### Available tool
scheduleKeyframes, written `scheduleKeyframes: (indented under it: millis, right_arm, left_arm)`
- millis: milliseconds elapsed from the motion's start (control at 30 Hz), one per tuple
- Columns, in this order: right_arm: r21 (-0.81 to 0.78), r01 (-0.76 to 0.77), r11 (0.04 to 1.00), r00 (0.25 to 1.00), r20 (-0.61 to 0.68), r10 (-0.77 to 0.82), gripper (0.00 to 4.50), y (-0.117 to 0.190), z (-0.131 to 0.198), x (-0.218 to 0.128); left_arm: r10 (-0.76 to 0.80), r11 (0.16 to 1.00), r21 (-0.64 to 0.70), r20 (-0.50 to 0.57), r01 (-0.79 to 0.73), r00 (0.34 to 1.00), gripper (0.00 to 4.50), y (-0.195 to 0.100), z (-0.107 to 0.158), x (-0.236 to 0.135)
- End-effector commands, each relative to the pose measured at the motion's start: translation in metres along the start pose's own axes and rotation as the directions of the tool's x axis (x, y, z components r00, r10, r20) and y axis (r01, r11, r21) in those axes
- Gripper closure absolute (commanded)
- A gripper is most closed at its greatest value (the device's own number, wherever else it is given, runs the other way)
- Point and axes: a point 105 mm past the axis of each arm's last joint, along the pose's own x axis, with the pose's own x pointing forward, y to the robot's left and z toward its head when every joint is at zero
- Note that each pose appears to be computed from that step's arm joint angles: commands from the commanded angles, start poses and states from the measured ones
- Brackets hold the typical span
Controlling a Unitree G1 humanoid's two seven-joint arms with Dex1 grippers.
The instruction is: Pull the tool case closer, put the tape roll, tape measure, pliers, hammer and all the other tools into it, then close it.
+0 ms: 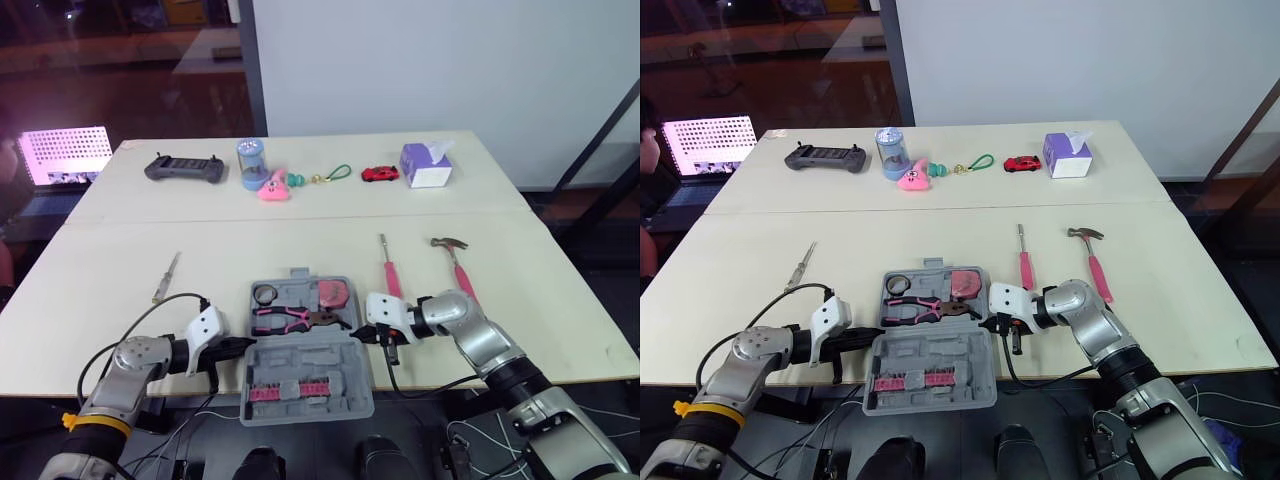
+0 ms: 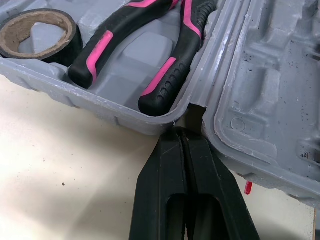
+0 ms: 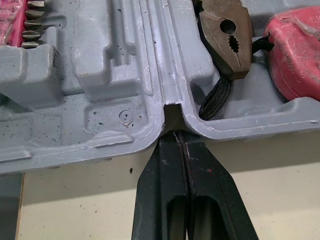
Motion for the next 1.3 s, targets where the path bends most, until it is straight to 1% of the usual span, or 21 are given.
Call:
scheduleKeyframes:
  millis: [33,233,333,400,500,567,700,1033,1300]
  right_arm:
    - [-0.037,0.003,0.999,0.997,0.071,-0.001,4.50,-0.002,0.024,0.012]
    - [0.059,0.071,0.996,0.995,0.069,-0.075,4.50,-0.021,0.020,0.010]
    - [0.061,0.104,0.993,0.993,0.049,-0.107,4.50,-0.034,0.019,0.008]
    - [0.069,0.124,0.990,0.991,0.038,-0.127,4.50,-0.043,0.019,0.008]
    - [0.080,0.134,0.988,0.990,0.027,-0.137,4.50,-0.049,0.019,0.010]
    - [0.082,0.140,0.987,0.990,0.017,-0.141,4.50,-0.052,0.018,0.012]
    - [0.100,0.150,0.984,0.988,0.031,-0.154,4.50,-0.058,0.020,0.015]
    - [0.118,0.152,0.981,0.986,0.051,-0.158,4.50,-0.058,0.021,0.020]
    - [0.119,0.172,0.978,0.982,0.053,-0.179,4.50,-0.065,0.022,0.020]
  left_arm:
    - [-0.030,0.999,0.046,0.024,0.028,0.999,4.44,-0.006,0.014,0.013]
    - [0.038,0.998,0.053,-0.012,-0.037,0.999,4.44,0.014,0.014,0.010]
    - [0.066,0.997,0.046,0.000,-0.066,0.998,4.44,0.026,0.021,0.013]
    - [0.088,0.995,0.054,-0.013,-0.087,0.996,4.44,0.035,0.021,0.015]
    - [0.126,0.989,0.085,-0.025,-0.123,0.992,4.44,0.045,0.023,0.017]
    - [0.148,0.982,0.118,-0.024,-0.144,0.989,4.44,0.052,0.030,0.022]
    - [0.184,0.974,0.137,-0.026,-0.178,0.983,4.44,0.062,0.036,0.027]
    - [0.211,0.967,0.154,-0.037,-0.203,0.977,4.44,0.065,0.033,0.023]
    - [0.231,0.964,0.141,-0.034,-0.225,0.972,4.44,0.067,0.032,0.024]
